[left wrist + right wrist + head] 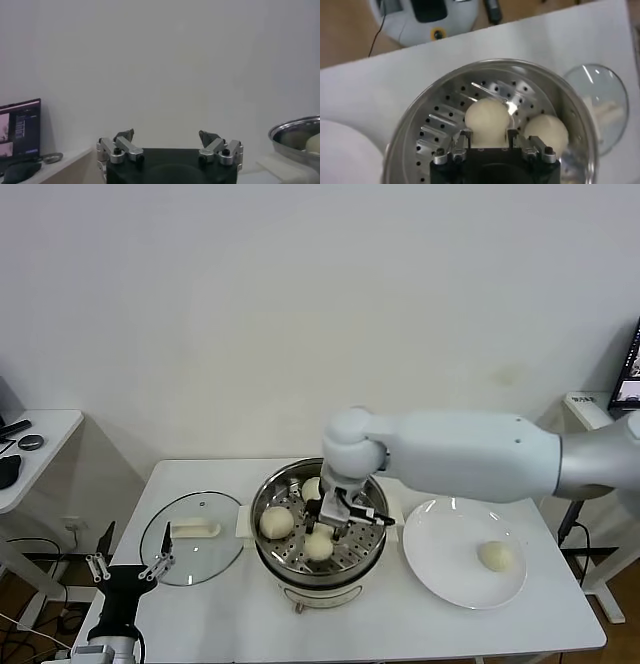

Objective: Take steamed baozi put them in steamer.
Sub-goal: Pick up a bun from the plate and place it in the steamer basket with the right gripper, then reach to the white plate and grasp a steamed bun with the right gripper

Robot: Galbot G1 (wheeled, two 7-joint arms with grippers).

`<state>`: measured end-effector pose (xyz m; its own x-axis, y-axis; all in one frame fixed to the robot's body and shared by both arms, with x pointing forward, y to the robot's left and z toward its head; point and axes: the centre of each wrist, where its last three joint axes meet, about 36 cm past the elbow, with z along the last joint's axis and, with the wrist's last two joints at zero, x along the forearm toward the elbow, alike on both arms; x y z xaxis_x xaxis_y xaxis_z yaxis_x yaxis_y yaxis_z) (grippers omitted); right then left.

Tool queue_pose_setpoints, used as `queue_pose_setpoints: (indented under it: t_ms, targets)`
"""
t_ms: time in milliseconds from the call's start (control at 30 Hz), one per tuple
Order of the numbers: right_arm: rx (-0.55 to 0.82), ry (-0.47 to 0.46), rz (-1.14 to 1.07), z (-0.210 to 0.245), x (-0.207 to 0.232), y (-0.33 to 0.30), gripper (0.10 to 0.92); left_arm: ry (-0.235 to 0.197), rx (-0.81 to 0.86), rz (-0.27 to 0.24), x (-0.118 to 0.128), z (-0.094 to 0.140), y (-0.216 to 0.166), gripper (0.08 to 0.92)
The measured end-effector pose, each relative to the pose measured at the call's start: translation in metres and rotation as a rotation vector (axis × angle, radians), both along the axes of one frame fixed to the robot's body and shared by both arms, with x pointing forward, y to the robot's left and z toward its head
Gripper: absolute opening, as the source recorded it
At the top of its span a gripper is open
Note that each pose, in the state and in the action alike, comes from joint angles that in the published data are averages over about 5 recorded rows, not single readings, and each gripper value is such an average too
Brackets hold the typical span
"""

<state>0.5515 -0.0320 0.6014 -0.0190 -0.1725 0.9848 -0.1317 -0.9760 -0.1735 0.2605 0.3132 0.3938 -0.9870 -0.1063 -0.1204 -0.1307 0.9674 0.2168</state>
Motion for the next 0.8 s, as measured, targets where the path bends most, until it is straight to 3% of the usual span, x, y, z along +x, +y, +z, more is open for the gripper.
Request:
queue_pose_setpoints:
  t_ms: [200,600,800]
  targets:
    - [-0.019,-0.009,0.058,-0.008,-0.005,0.003,0.495,0.003,0.0,0.003,0.0,-0.002,0.001,0.823]
    - [0.037,-0.058,0.009,0.021,0.012,-0.013,0.801,-0.003,0.0,0.0,0.001,-0.001,0.002,0.823]
    - [0.082,-0.088,-0.198,0.056,0.026,-0.05,0.822,-0.013,0.003,-0.01,0.005,0.002,0.002,0.823]
